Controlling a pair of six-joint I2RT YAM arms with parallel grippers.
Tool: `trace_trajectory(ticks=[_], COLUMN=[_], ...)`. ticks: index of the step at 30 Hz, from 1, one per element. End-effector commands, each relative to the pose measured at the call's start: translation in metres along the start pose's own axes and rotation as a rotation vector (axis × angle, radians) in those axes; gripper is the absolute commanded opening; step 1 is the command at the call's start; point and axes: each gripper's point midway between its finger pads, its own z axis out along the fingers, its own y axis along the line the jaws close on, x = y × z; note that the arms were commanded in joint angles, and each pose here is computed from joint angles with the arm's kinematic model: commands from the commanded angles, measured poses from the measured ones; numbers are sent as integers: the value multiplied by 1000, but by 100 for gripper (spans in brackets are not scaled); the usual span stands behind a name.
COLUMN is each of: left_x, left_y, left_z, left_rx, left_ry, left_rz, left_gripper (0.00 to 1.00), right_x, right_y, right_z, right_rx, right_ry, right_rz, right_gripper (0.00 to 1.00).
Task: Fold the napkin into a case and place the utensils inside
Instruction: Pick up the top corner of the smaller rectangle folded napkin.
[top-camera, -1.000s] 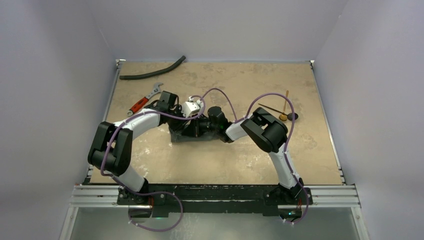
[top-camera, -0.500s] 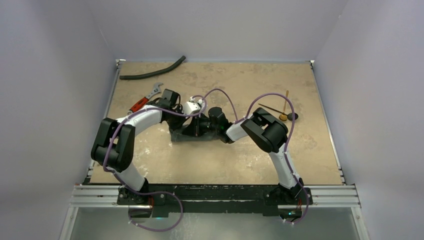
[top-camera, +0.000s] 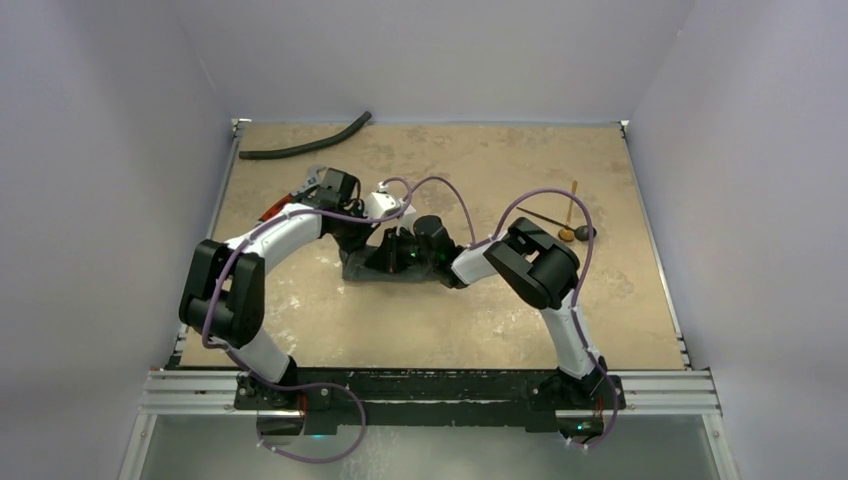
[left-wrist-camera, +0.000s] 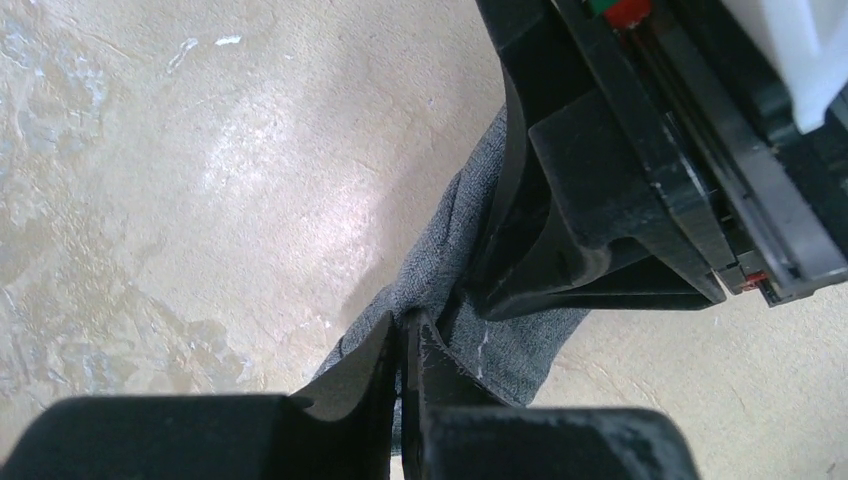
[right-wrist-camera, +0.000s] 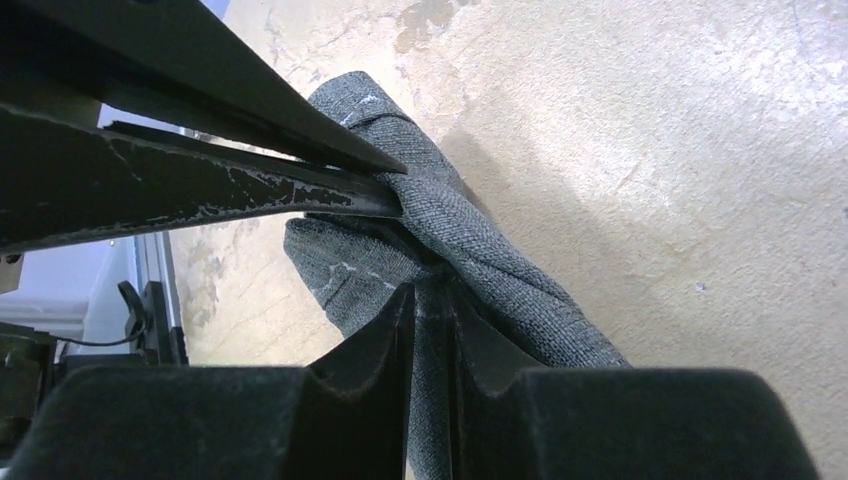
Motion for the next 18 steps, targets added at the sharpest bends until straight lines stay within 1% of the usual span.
trace_trajectory(ticks=[1, 7, 13, 14, 16, 18], left_x=[-2, 12, 7, 6, 6, 6], left_y=[1, 1, 0, 0, -1, -2], left_z=[-11, -5, -4, -4, -4, -4], left_rx=[-30, -31, -16, -16, -7, 7], left_ry=[-34, -17, -36, -36, -34, -37], left_rz=[-7, 23, 24, 24, 13, -2], left_gripper=[0, 0, 0, 0, 0, 0], right_x=[24, 12, 1, -5, -14, -22], right_y=[-36, -30, -37, -33, -14, 3], right_z=[-15, -21, -27, -28, -31, -35], right_rx=[187, 205, 278, 273, 203, 151], right_ry=[56, 14, -10, -27, -55, -80], right_rz=[-2, -33, -65, -76, -110, -162], right_gripper=[18, 15, 9, 9, 10, 12])
